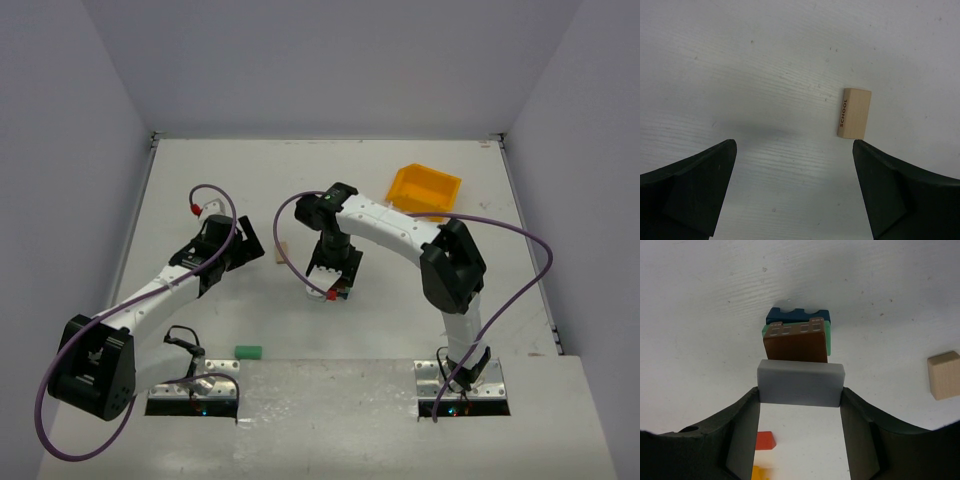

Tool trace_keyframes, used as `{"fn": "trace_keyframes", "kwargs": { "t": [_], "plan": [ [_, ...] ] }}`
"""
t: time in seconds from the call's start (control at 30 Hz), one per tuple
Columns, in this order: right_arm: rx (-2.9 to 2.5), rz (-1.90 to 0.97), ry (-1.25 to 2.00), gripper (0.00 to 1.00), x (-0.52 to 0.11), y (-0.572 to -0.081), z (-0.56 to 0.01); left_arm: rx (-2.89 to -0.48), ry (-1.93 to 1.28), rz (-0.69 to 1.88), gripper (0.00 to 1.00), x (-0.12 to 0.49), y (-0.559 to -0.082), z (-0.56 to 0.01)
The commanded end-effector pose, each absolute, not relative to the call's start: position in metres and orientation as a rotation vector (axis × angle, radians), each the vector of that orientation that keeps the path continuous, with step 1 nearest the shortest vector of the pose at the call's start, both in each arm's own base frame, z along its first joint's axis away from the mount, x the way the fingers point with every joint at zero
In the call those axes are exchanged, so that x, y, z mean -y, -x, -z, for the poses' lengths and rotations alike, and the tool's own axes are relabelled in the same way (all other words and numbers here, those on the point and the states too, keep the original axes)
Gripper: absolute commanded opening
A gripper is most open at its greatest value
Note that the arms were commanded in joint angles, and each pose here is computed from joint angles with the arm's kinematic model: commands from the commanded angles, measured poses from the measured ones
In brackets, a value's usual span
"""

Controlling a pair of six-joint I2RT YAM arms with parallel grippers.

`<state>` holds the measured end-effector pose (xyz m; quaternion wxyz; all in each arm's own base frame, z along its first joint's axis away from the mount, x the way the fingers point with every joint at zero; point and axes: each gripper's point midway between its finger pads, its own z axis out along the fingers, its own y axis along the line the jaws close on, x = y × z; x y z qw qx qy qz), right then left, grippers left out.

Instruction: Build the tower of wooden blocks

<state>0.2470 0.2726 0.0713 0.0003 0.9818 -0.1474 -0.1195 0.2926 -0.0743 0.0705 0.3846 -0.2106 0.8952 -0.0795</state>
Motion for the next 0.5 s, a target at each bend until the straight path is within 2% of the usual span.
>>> {"fn": "trace_keyframes", "kwargs": {
  "t": [0.0, 0.47],
  "plan": [
    [0.469, 0.501, -2.957, 0.57, -0.252, -0.222, -0.083, -2.219, 0.521, 0.232, 1.00, 0.079, -0.308, -0.091],
    [0.353, 0.525, -2.997, 0.58, -0.251, -0.210, -0.090, -2.216, 0.517, 0.240, 1.00, 0.080, -0.310, -0.091]
  ]
}}
